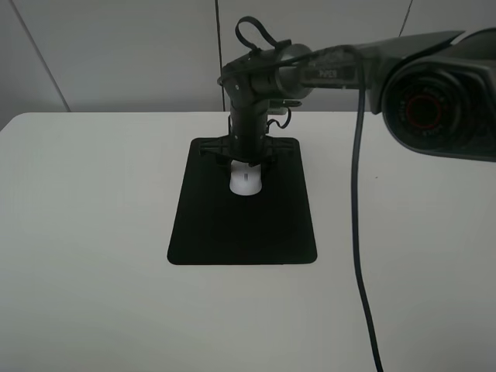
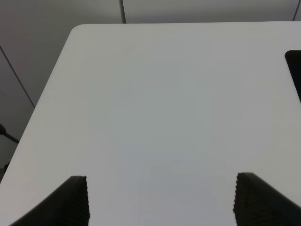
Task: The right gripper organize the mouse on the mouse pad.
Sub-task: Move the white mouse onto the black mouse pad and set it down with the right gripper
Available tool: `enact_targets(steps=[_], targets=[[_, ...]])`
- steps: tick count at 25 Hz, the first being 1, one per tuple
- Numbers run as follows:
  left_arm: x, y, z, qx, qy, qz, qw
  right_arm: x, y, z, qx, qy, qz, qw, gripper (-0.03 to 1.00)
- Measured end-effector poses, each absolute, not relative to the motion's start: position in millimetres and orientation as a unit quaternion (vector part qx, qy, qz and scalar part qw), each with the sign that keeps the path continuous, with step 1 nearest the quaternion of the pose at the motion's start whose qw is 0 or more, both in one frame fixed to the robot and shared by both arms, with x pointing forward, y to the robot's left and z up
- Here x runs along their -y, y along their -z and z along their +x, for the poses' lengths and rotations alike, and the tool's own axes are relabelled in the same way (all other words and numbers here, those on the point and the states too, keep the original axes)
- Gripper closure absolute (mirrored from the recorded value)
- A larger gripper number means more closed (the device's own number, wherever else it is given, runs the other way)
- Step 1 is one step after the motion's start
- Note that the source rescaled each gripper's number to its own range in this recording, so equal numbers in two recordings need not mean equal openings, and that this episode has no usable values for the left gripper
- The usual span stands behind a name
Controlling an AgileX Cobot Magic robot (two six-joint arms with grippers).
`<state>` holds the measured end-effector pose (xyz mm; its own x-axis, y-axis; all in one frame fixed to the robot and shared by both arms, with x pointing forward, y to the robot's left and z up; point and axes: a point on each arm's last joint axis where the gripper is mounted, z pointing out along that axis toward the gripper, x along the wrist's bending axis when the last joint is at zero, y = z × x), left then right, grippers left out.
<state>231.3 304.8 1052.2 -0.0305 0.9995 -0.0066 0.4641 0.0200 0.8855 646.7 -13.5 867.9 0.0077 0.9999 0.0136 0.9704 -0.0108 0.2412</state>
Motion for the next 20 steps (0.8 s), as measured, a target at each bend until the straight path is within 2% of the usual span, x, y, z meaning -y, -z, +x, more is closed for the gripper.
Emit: enact_targets(steps=[15, 16, 17, 18, 20], targets=[[-305.0, -1052.2, 231.3, -0.615, -0.37, 0.595, 0.361, 13.4, -865.5, 647.6, -0.699, -0.086, 0.705, 0.083, 0.95], [-305.0, -1052.2, 231.3, -0.615, -0.37, 0.595, 0.361, 13.4, -865.5, 647.6, -0.699, -0.086, 0.705, 0.083, 0.85], [-305.0, -1052.2, 231.3, -0.615, -0.37, 0.595, 0.361, 13.2, -865.5, 647.7, -0.699, -0.087, 0.705, 0.083, 0.68], [-305.0, -1052.2, 231.3, -0.615, -0.37, 0.595, 0.361, 13.2, -865.5, 647.7, -0.699, -0.087, 0.705, 0.083, 0.68], [-305.0, -1052.2, 231.3, -0.615, -0.37, 0.595, 0.361, 12.6, -865.6, 647.5, -0.706, -0.087, 0.698, 0.084, 0.42]])
